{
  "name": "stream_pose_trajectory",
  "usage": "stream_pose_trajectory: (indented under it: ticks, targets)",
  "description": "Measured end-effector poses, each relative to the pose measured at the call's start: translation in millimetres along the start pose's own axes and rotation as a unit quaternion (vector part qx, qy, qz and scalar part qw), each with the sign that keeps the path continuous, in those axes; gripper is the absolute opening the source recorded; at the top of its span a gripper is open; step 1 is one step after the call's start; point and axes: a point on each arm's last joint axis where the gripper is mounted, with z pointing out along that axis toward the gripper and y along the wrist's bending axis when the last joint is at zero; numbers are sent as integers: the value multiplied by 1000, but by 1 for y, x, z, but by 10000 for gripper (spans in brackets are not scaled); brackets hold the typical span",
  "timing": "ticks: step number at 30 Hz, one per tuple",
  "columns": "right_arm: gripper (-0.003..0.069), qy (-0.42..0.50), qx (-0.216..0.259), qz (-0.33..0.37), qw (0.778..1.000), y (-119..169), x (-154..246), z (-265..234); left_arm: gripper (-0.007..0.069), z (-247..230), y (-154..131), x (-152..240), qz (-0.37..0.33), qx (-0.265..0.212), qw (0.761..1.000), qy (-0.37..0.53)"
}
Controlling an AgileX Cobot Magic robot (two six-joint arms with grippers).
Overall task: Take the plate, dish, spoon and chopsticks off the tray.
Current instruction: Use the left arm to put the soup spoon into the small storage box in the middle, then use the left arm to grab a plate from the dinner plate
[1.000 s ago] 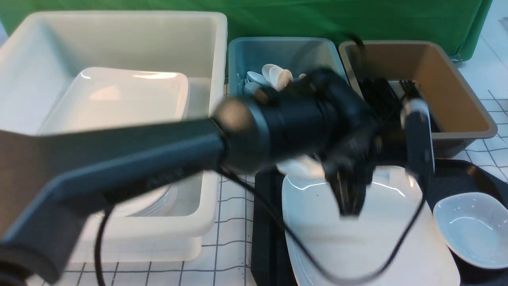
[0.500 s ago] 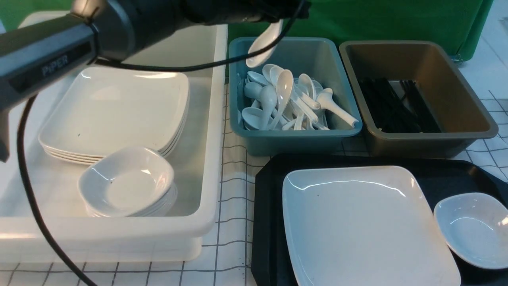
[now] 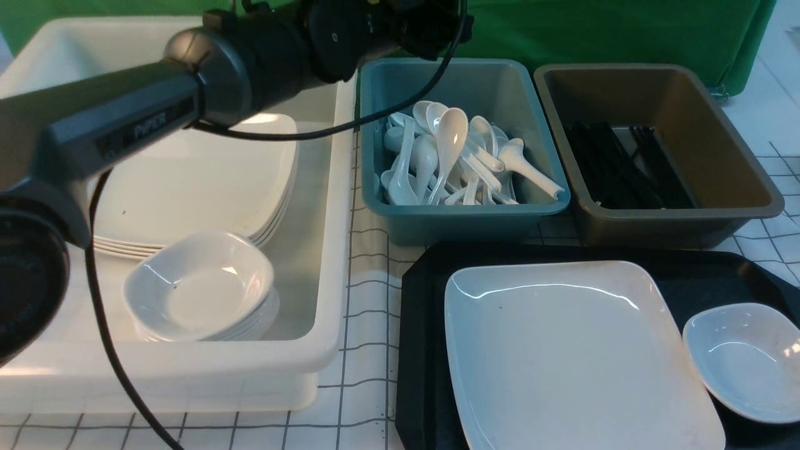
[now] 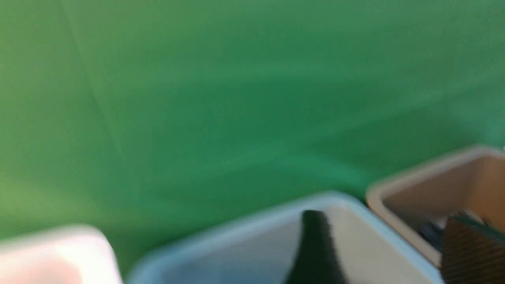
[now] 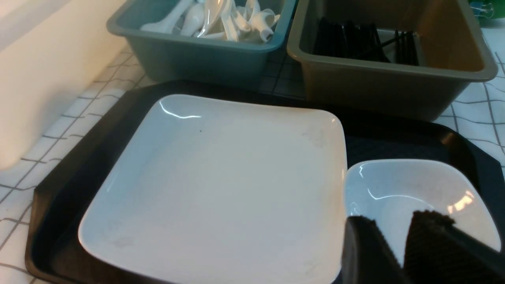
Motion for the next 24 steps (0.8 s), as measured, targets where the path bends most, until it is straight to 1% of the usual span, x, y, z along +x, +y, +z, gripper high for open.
stream_pose_trajectory:
  ticks: [1,2,3,5,7,10,12,13,15,16,18,20,22,24]
  targets:
    - [230,0,0,0,1000,0,0,0,471,0,-2,5,-30,9,999,28]
    - [230,0,0,0,1000,0,0,0,467,-3,-4,6,-49,16,998,47]
    - [230,0,0,0,1000,0,0,0,456,-5,-5,5,-60,21,996,62]
    - [230,0,0,0,1000,0,0,0,404,-14,-8,2,-63,33,993,93]
    - [232,0,0,0,1000,0,0,0,313,-29,-12,-9,-45,43,991,122]
    - [235,0,0,0,1000,0,0,0,140,-61,-16,-32,-16,51,987,150]
    - [237,0,0,0,1000,0,0,0,53,-82,-19,-46,-7,62,983,171]
    - [237,0,0,0,1000,0,0,0,27,-95,-20,-54,-2,66,982,179]
    - [237,0,0,0,1000,0,0,0,4,-117,-23,-66,6,73,978,193]
    - [237,0,0,0,1000,0,0,0,3,-119,-23,-67,7,74,978,196]
    - [238,0,0,0,1000,0,0,0,-4,-146,-25,-76,16,84,970,226]
    - [238,0,0,0,1000,0,0,0,-4,-163,-27,-78,25,90,961,261]
    - [238,0,0,0,1000,0,0,0,-4,-180,-28,-76,36,99,945,310]
    - [238,0,0,0,1000,0,0,0,-4,-193,-28,-73,38,103,934,339]
